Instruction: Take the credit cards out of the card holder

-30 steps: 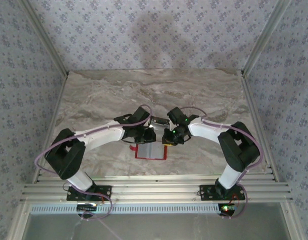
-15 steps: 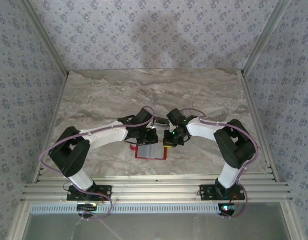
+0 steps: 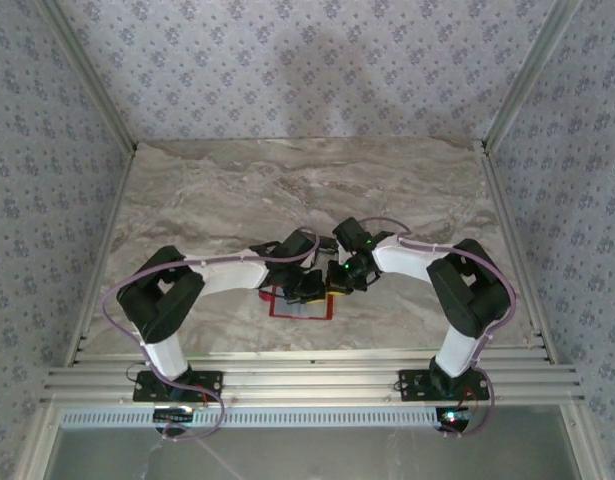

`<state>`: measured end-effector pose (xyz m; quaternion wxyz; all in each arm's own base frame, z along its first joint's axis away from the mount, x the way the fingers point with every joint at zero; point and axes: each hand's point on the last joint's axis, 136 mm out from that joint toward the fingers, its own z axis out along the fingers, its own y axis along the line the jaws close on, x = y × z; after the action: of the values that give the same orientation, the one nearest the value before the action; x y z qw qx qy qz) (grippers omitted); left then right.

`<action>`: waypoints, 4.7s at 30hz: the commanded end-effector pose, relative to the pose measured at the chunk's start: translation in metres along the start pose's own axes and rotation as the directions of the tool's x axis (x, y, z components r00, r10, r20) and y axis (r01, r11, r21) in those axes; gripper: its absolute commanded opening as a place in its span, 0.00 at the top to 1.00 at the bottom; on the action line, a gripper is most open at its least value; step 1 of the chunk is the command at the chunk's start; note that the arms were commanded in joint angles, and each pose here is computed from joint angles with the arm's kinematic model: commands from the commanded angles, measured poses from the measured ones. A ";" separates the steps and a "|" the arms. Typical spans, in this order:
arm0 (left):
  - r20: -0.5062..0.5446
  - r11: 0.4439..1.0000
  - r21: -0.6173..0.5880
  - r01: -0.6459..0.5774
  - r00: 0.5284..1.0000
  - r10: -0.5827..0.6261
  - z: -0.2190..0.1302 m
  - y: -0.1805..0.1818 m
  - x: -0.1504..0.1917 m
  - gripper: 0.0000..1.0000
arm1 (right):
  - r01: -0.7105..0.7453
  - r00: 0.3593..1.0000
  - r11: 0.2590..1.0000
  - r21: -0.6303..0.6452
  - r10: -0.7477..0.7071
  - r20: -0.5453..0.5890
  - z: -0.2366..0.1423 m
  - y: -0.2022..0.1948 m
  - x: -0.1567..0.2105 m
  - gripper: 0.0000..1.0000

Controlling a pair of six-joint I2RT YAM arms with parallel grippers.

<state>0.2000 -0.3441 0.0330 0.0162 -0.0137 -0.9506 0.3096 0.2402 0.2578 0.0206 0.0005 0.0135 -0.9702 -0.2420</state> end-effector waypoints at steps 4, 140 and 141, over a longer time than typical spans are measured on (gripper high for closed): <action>-0.038 0.998 -0.058 0.016 0.999 -0.019 0.004 0.016 0.011 0.88 | -0.008 0.999 0.998 0.055 0.010 -0.030 0.010 -0.015 0.007 0.94; -0.015 0.897 -0.427 -0.110 0.993 0.115 -0.033 0.062 -0.010 0.84 | 0.067 0.997 0.985 0.157 -0.060 -0.051 0.006 -0.014 0.002 0.70; -0.011 0.900 -0.422 -0.112 0.993 0.118 -0.034 0.060 -0.011 0.85 | 0.068 0.997 0.985 0.156 -0.061 -0.052 0.006 -0.015 0.002 0.71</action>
<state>0.2135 -0.2979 0.0230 -0.0070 -0.0740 -0.9866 0.1455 0.2289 0.2547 0.0214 0.0260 0.0477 -0.9809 -0.1868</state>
